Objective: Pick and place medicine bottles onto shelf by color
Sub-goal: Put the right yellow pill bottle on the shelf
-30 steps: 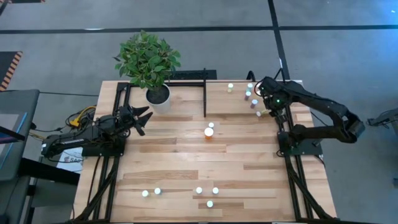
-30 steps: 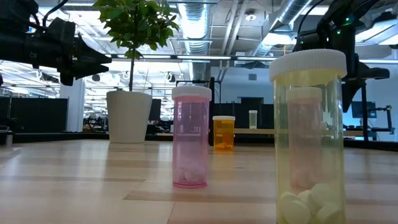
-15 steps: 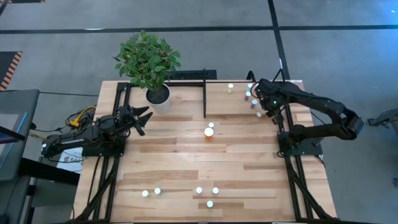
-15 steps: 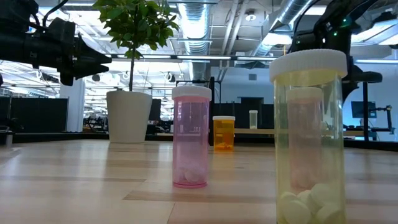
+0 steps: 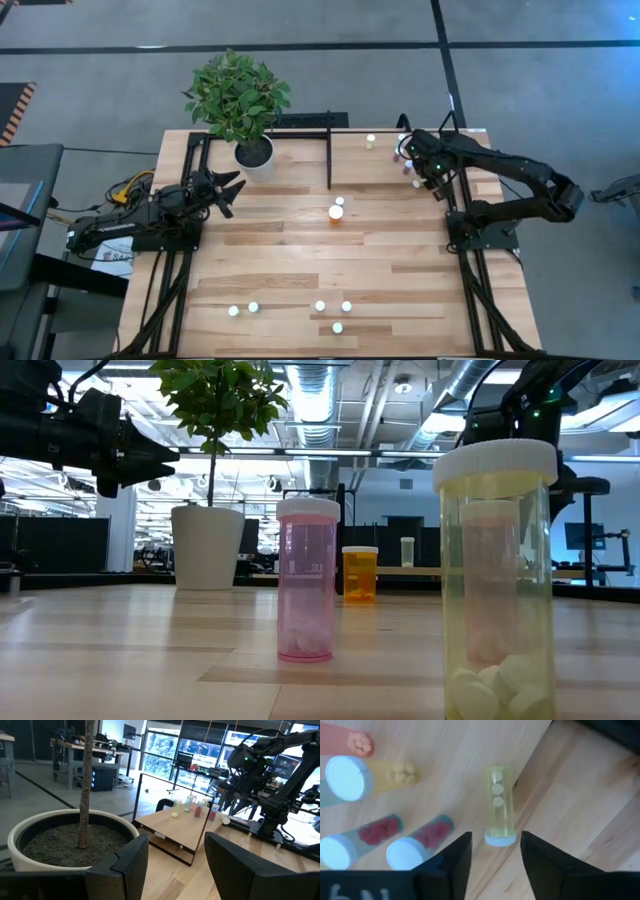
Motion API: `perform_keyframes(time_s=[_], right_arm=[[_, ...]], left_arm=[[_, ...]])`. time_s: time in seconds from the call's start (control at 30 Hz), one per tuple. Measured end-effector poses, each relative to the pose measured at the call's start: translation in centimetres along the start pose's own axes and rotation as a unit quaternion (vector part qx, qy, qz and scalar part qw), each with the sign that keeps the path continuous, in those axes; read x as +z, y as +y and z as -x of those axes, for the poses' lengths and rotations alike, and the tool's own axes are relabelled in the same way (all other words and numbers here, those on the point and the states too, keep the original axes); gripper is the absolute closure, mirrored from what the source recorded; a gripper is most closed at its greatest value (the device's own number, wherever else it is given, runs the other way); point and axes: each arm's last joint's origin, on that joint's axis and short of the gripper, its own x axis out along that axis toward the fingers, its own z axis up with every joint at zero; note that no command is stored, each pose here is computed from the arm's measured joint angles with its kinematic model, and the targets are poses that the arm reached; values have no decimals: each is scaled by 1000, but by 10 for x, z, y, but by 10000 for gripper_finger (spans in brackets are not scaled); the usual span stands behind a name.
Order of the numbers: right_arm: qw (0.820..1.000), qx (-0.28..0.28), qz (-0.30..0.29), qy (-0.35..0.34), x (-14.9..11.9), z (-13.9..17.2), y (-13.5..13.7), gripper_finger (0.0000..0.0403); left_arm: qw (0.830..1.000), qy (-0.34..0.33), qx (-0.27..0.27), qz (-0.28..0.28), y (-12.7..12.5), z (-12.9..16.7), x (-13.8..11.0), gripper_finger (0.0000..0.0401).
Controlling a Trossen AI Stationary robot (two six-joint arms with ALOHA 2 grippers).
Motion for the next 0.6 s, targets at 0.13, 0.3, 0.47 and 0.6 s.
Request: perform_keyframes(time_s=[0.13, 0.3, 0.47, 0.6], right_arm=[[1000, -2, 1, -4, 0, 0, 0, 180], [1000, -8, 7, -6, 0, 0, -2, 150], [1000, -1, 23, -20, -6, 1, -5, 143], [999, 6, 25, -35, -10, 2, -7, 142]], left_arm=[[1000, 0, 0, 0, 0, 0, 0, 220], [1000, 0, 0, 0, 0, 0, 0, 220], [1000, 0, 0, 0, 0, 0, 0, 220], [1000, 0, 0, 0, 0, 0, 0, 220]])
